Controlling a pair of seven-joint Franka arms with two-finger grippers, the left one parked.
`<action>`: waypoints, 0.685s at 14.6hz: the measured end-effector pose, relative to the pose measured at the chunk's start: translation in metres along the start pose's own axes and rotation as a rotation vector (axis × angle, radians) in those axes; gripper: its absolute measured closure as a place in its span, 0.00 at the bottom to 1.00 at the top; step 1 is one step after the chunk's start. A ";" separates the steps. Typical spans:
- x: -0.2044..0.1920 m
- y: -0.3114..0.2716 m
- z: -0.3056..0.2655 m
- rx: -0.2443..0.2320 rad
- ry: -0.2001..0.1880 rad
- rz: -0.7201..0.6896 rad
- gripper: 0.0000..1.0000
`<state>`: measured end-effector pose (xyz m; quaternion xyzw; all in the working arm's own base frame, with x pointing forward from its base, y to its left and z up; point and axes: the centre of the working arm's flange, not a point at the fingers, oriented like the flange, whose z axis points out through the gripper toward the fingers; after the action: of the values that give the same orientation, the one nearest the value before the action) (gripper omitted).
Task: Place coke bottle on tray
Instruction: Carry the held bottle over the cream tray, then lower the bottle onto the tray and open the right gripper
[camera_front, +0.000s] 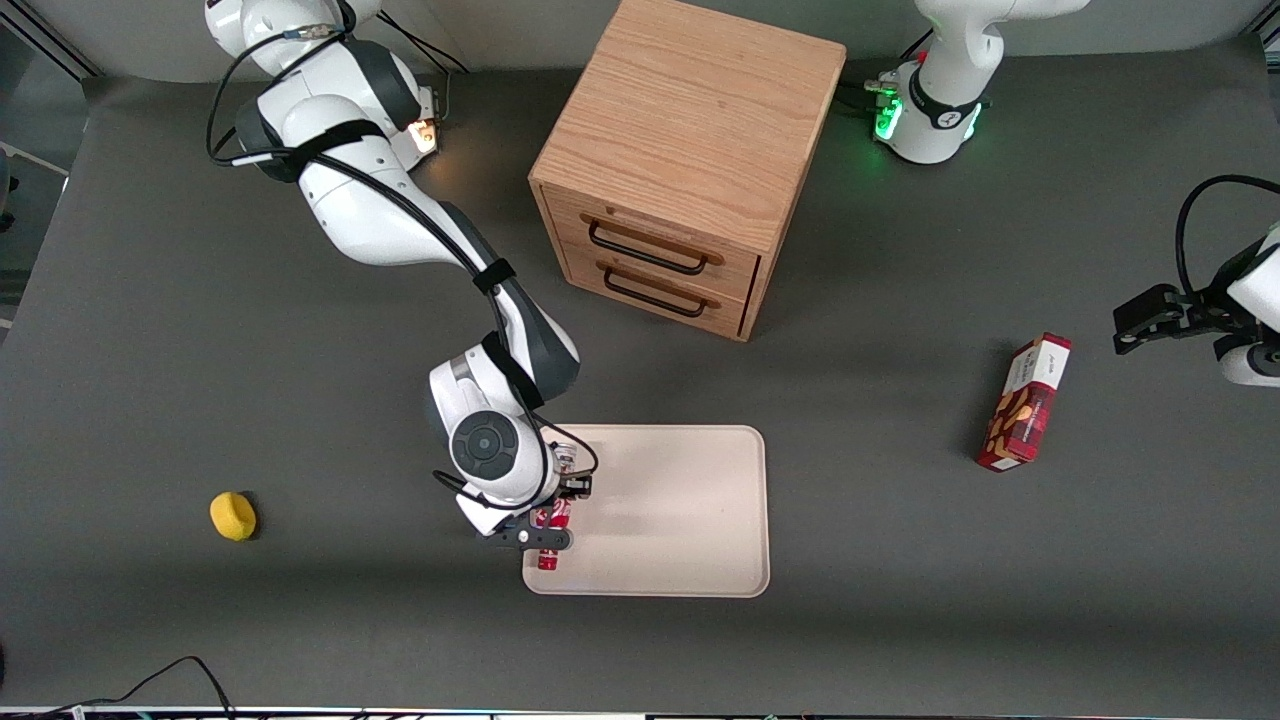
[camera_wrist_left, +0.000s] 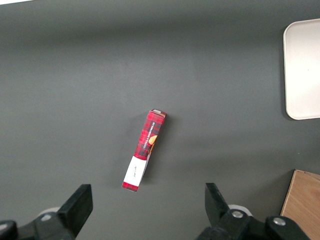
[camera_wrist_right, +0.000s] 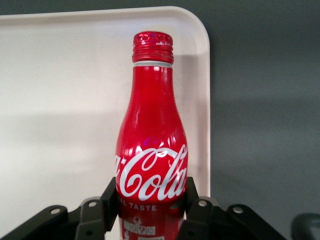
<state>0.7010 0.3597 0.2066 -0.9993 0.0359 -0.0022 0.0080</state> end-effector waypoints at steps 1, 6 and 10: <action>0.000 0.000 0.003 -0.001 0.000 -0.005 0.46; 0.001 0.002 0.010 -0.006 -0.001 -0.059 0.46; 0.003 0.005 0.012 -0.009 0.009 -0.068 0.41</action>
<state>0.7041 0.3548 0.1947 -1.0000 0.0020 -0.0069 0.0034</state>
